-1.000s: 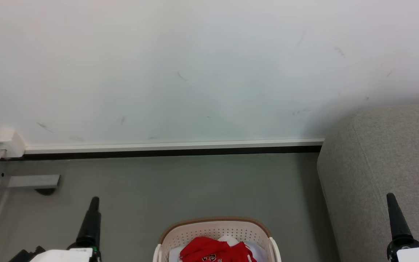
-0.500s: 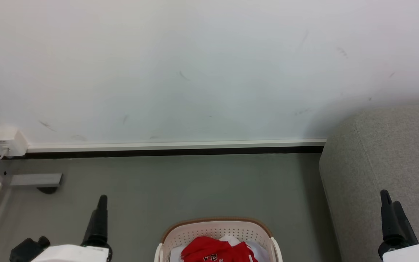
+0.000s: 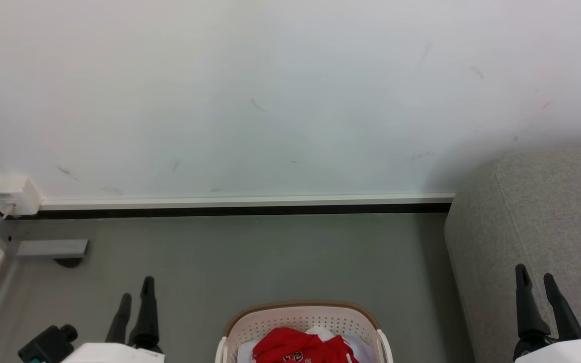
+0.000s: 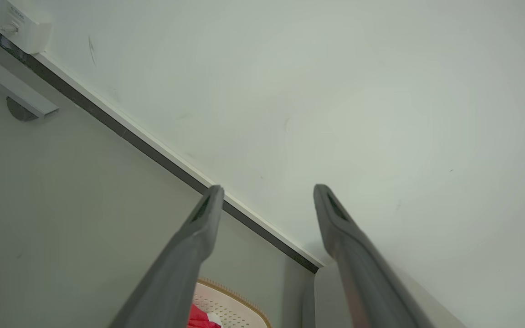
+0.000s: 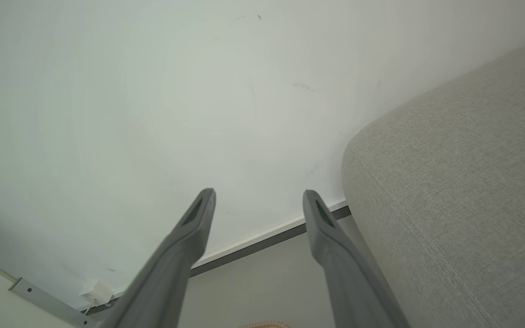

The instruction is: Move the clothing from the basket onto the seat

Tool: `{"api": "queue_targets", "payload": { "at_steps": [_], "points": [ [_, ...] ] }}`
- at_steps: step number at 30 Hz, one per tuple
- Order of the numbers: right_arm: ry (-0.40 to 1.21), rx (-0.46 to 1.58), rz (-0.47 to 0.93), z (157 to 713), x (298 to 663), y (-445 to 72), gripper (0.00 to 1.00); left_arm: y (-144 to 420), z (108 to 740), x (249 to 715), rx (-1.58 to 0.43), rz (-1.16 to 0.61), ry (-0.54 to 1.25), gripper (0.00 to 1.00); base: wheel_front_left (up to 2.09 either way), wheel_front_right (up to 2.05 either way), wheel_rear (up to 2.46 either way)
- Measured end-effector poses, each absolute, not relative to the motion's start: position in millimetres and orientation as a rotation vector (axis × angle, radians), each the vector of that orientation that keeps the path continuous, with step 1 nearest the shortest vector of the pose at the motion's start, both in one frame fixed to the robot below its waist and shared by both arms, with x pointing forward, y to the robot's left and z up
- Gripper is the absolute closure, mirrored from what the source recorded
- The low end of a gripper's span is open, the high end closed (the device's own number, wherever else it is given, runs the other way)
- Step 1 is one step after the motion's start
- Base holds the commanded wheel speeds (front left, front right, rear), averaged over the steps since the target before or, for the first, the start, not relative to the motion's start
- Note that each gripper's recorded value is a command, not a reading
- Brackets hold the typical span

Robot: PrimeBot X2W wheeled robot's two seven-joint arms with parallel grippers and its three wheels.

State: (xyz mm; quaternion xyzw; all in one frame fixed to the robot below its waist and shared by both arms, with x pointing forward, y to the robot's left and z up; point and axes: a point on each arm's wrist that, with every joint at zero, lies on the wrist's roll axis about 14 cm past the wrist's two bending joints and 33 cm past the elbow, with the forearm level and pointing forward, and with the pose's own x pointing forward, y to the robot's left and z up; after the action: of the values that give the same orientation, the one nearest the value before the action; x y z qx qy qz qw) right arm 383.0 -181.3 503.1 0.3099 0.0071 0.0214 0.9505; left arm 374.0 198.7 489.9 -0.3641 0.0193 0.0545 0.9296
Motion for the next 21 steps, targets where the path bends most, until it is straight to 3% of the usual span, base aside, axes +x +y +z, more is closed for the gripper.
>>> {"api": "queue_targets", "payload": {
  "at_steps": [21],
  "points": [
    [0.008, 0.344, 0.101, 500.4, 380.0, -170.1, 0.00, 205.0, 497.1, 368.1, -0.445, 0.103, -0.004, 0.00, 0.00, 0.00, 0.00]
  ]
}}
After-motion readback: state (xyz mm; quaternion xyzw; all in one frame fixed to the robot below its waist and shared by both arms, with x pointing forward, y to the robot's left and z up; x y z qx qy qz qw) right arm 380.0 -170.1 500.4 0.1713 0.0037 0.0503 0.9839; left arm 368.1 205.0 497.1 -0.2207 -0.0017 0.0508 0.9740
